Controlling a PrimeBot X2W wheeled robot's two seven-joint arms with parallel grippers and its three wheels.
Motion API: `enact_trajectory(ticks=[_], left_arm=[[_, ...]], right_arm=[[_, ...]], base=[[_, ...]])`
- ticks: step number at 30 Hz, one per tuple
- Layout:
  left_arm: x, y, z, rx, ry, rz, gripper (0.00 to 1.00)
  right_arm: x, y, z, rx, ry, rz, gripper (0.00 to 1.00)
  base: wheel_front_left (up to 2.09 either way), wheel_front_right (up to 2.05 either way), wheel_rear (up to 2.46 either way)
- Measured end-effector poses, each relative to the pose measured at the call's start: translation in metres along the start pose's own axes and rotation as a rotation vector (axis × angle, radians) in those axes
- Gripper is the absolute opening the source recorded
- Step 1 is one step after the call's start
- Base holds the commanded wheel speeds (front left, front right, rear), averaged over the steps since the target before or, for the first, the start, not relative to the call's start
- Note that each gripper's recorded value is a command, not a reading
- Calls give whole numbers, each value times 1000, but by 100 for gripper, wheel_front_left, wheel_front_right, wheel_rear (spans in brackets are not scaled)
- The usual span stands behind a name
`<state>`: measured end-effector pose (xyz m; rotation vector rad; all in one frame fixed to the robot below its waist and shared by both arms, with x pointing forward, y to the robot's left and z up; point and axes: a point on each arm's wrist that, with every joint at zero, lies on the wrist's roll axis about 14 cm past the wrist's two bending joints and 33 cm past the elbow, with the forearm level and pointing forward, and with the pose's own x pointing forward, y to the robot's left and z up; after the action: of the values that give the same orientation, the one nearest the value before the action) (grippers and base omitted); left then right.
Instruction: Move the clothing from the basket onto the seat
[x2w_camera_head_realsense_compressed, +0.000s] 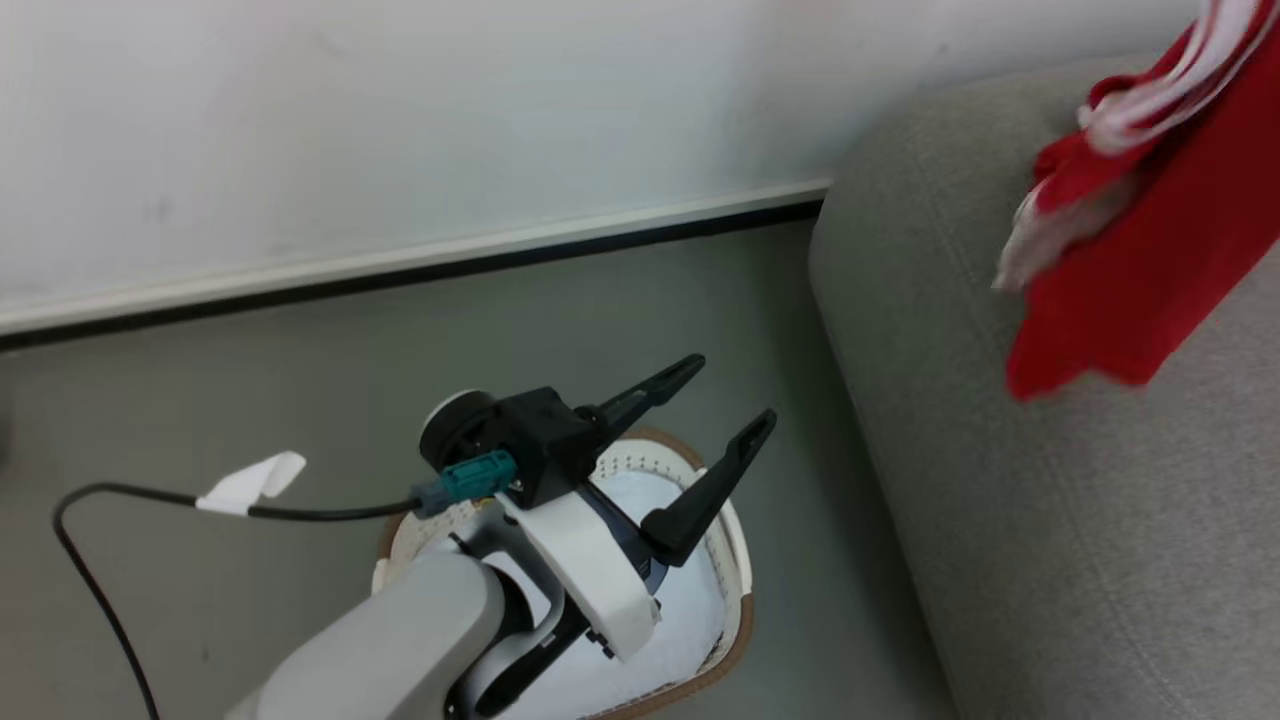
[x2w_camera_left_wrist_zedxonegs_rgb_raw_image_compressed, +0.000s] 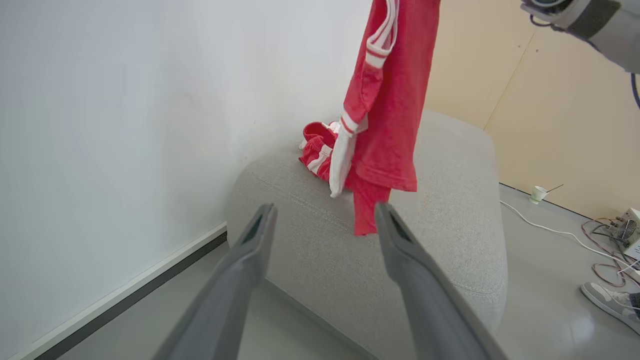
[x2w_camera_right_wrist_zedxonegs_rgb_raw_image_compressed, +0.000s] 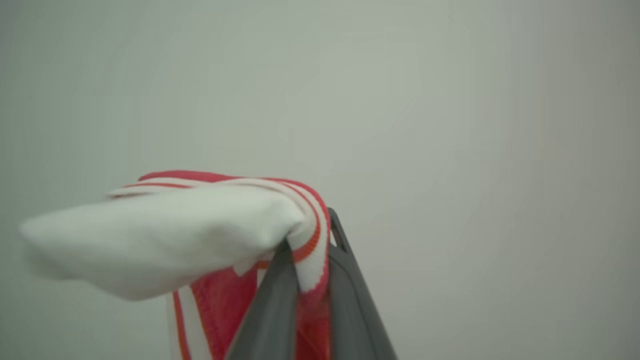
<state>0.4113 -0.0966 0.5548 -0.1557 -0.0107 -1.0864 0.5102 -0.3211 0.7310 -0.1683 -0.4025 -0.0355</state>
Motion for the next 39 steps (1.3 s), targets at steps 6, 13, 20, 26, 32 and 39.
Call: enact_trajectory(ticks=[6,13,20,26,32,39], left_arm=[[-11,43,-19,-31,12,72,100],[-31,88,-54,-84,54,179,100],[-44,107,-84,-122,103,227,100],[-42,112,-77,-106,87,237,100],[-42,115,-57,-80,36,265,100],[-55,110,-31,-72,-32,338,100]], right_arm=[[64,-72,42,-108,-129,-242,0],[86,-96,-40,-141,30,-382,0],[9,-88,-208,-137,414,-446,0],[-32,-65,-244,-113,533,-478,0],[-50,-38,-248,-97,599,-436,100],[-87,-34,-222,-111,558,-388,100]], base=[[0,0,0],[0,0,0],[0,0,0],[0,0,0],[0,0,0],[0,0,0]])
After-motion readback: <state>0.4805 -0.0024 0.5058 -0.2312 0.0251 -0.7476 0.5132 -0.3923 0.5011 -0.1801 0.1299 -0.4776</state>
